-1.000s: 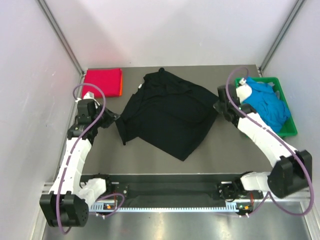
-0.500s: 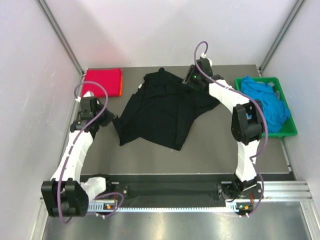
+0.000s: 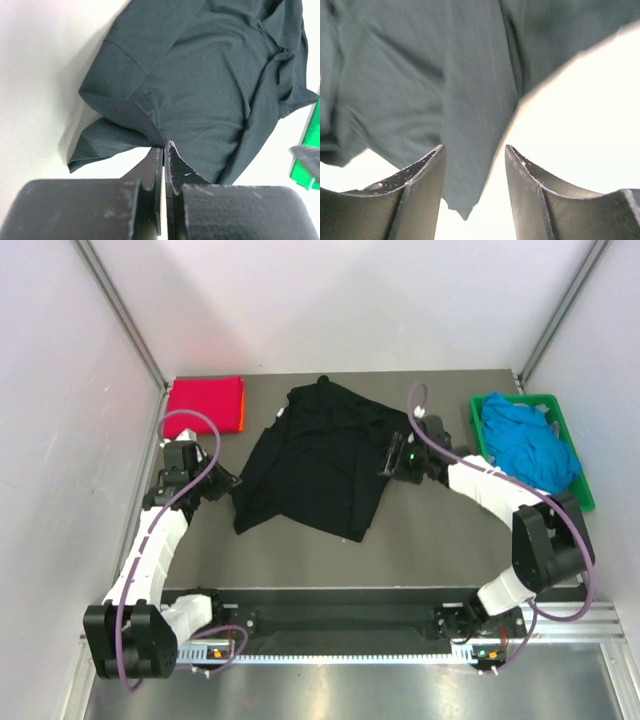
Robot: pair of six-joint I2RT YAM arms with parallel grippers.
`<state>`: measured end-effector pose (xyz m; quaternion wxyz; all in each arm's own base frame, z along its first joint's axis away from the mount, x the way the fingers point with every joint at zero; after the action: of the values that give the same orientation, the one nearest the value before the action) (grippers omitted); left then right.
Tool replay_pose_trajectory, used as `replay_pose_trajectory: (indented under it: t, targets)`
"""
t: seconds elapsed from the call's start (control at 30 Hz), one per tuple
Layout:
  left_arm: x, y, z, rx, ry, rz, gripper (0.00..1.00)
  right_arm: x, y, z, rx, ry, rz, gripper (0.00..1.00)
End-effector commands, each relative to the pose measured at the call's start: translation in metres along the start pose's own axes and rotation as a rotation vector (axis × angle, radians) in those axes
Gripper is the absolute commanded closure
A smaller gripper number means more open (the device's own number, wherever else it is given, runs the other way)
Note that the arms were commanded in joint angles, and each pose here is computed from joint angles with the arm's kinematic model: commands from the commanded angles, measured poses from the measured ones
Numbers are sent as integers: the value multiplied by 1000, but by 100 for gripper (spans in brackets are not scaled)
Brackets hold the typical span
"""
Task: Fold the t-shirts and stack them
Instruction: Flatten the tshirt out
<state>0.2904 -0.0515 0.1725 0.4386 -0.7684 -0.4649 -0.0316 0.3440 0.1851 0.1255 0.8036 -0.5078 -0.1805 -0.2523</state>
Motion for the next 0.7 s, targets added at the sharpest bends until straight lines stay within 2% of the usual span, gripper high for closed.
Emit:
replay_pose_trajectory:
  t: [0.0, 0.2, 0.27, 0.4, 0.5, 0.63, 0.67]
  targets:
    - [7, 0, -14, -77, 30, -20, 100, -32, 5, 15, 57, 4, 24, 49]
    - [2, 1, -16, -102, 20, -1, 100, -68, 27, 11, 50, 42, 66, 48]
    - [2, 1, -16, -102, 19, -1, 100, -74, 34, 6, 51, 62, 60, 51]
    - [2, 1, -14, -87, 21, 3, 100, -77, 39, 7, 78, 78, 42, 68]
    - [3, 2, -14, -83, 19, 1, 100, -77, 41, 6, 81, 94, 39, 76]
    - [-1, 4, -13, -93, 10, 10, 100, -74, 33, 9, 87, 86, 37, 95]
    - [-1, 4, -13, -98, 14, 10, 100, -66, 31, 11, 83, 77, 10, 96]
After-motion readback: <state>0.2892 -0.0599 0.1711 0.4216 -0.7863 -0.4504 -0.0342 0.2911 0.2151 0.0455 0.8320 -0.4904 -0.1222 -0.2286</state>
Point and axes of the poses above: each gripper's point midway between its finger pads, its own y axis out along the fingers, its own z axis along the line the jaws close on, x = y × z, the point moved 2 cm from there along -y, back along the fingers, and after that the axes turned 5 degrees about -y, right-handed, at the moved point
